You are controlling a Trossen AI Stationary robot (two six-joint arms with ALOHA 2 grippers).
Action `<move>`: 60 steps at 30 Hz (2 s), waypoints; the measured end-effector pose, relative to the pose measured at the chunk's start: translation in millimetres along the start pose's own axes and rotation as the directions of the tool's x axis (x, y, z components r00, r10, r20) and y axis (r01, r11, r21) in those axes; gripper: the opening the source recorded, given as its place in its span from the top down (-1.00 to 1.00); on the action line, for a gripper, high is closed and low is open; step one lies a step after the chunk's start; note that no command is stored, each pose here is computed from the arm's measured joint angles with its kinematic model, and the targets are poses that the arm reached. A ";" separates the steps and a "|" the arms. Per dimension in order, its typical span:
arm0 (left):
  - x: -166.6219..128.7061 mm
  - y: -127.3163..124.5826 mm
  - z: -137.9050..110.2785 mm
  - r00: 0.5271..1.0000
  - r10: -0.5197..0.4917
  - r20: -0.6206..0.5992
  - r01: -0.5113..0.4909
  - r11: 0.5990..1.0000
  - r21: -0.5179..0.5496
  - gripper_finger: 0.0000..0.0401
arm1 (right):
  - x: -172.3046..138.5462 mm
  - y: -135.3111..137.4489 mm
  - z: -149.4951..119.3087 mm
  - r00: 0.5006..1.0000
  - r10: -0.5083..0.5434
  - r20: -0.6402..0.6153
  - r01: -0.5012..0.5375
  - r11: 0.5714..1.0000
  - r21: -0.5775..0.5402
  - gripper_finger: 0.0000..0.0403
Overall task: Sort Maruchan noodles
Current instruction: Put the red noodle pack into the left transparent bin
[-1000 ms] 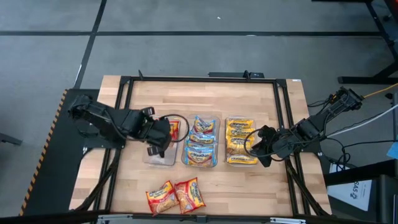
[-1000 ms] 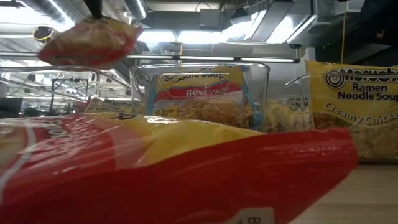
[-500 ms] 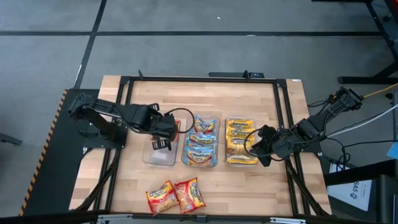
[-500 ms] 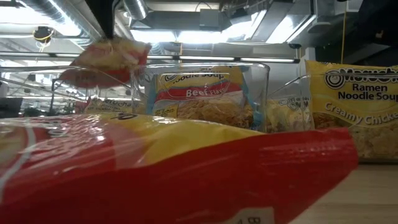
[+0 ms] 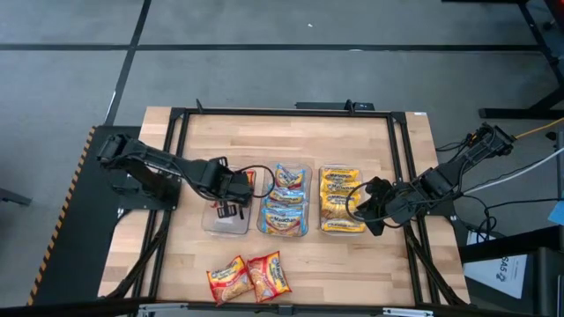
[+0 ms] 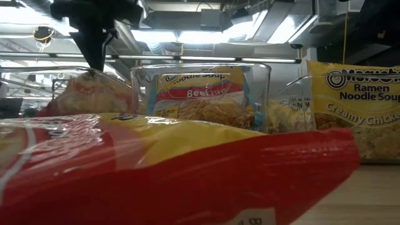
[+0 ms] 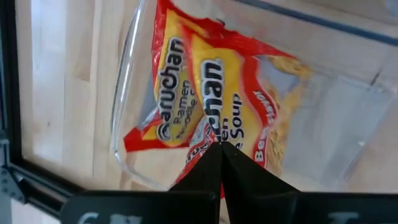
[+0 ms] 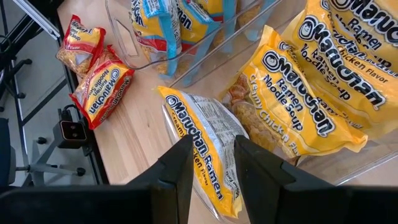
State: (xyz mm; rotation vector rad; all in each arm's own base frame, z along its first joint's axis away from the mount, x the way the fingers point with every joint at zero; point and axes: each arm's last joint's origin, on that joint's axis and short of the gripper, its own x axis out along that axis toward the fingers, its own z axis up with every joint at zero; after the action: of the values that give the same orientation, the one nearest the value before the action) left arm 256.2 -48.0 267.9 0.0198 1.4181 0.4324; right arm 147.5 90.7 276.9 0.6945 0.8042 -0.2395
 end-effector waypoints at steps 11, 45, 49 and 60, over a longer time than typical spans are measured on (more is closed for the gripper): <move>8.5 -1.0 0.8 0.997 0.064 0.052 -0.064 0.998 -0.006 1.00 | 0.0 0.2 0.1 1.000 0.002 0.001 -0.002 1.000 0.007 0.43; -78.9 -82.6 -33.0 0.713 -0.680 -0.172 0.639 0.731 -0.242 0.79 | 0.0 0.6 0.3 1.000 0.006 0.004 -0.006 1.000 0.010 0.43; -80.1 -126.4 -51.0 0.797 -0.599 0.080 0.600 0.769 -0.218 0.79 | 0.0 0.6 0.5 1.000 0.003 0.010 -0.003 1.000 0.010 0.43; -21.8 -201.9 -70.6 0.898 -0.441 0.011 0.429 0.867 -0.252 0.63 | 0.1 2.0 -0.1 0.999 0.027 -0.018 -0.027 1.000 0.013 0.43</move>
State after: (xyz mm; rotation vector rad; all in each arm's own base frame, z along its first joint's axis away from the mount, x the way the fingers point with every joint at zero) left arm 243.1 -257.7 222.8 -0.5115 1.3552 0.2306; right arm 148.4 92.3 277.8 0.7199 0.8103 -0.2144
